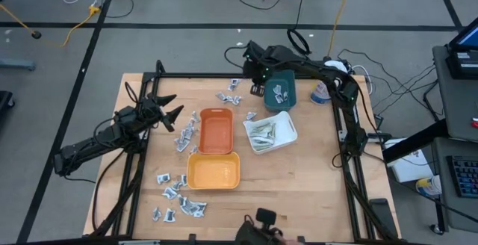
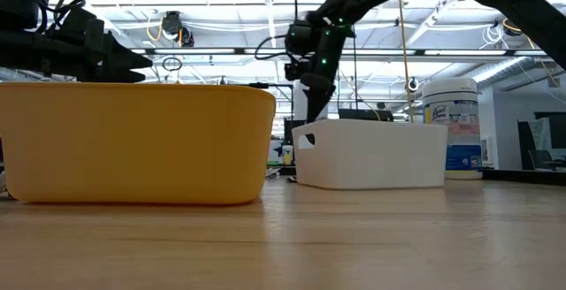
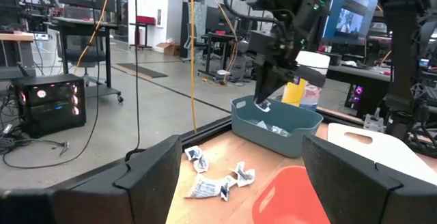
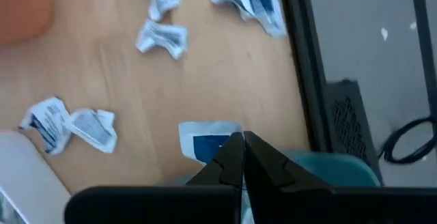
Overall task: Pick & Place First Aid Supplies
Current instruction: Put the blue sachet into the blue bin, then adjust the white bin on the table
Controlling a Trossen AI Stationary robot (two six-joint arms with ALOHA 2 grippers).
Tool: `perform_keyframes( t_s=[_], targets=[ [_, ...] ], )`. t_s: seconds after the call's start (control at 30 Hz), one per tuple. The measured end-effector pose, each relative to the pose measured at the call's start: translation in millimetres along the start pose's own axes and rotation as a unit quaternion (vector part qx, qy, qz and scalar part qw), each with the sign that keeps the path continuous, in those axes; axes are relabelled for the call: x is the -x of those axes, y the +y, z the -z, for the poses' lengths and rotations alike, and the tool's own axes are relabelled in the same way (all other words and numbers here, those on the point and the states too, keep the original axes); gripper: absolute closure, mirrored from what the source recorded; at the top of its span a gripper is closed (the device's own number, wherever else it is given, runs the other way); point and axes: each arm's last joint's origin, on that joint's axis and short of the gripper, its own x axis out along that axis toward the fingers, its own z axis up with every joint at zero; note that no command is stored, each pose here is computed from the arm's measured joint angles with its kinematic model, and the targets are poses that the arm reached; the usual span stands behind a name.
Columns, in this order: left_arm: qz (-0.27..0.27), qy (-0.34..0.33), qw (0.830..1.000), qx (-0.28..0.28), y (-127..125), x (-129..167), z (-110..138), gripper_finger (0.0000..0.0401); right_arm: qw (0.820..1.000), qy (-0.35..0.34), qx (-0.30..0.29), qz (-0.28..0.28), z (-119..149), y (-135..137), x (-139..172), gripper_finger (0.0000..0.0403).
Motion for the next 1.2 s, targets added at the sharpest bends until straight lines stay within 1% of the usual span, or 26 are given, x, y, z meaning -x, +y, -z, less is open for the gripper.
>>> perform_keyframes(
  t_s=[0.07,0.17,0.23,0.4,0.57,0.7,0.77,0.83,1.0,1.03,1.1,1.2],
  targets=[
    [0.000,0.000,1.000,0.000,0,0,0,0.0093,1.000,0.016,-0.015,0.016,5,-9,0,0.0403],
    [0.000,0.000,1.000,0.000,0,0,0,0.0093,0.996,0.055,-0.038,0.055,17,-19,-6,0.0403],
    [0.000,0.000,1.000,0.000,0,0,0,0.0093,0.994,0.078,-0.052,0.063,25,-24,-10,0.0403],
    [0.000,0.000,1.000,0.000,0,0,0,0.0093,0.987,0.120,-0.091,0.053,46,-34,-24,0.0403],
    [0.000,0.000,1.000,0.000,0,0,0,0.0093,0.983,0.151,-0.105,0.026,65,-36,-41,0.0401],
    [0.000,0.000,1.000,0.000,0,0,0,0.0093,0.980,0.166,-0.109,0.017,75,-33,-51,0.0388],
    [0.000,0.000,1.000,0.000,0,0,0,0.0093,0.980,0.168,-0.110,0.016,76,-33,-52,0.0371],
    [0.000,0.000,1.000,0.000,0,0,0,0.0093,0.980,0.162,-0.111,0.016,76,-32,-47,0.0345],
    [0.000,0.000,1.000,0.000,0,0,0,0.0093,0.984,0.130,-0.122,0.024,72,-32,-19,0.0252],
    [0.000,0.000,1.000,-0.001,0,0,0,0.0093,0.985,0.125,-0.116,0.020,71,-29,-12,0.0236],
    [0.000,0.000,1.000,0.000,0,0,0,0.0093,0.991,0.110,-0.077,-0.007,69,-21,3,0.0208],
    [0.000,0.000,1.000,-0.001,0,0,0,0.0093,0.995,0.064,0.019,-0.076,66,0,22,0.0187]
  ],
)
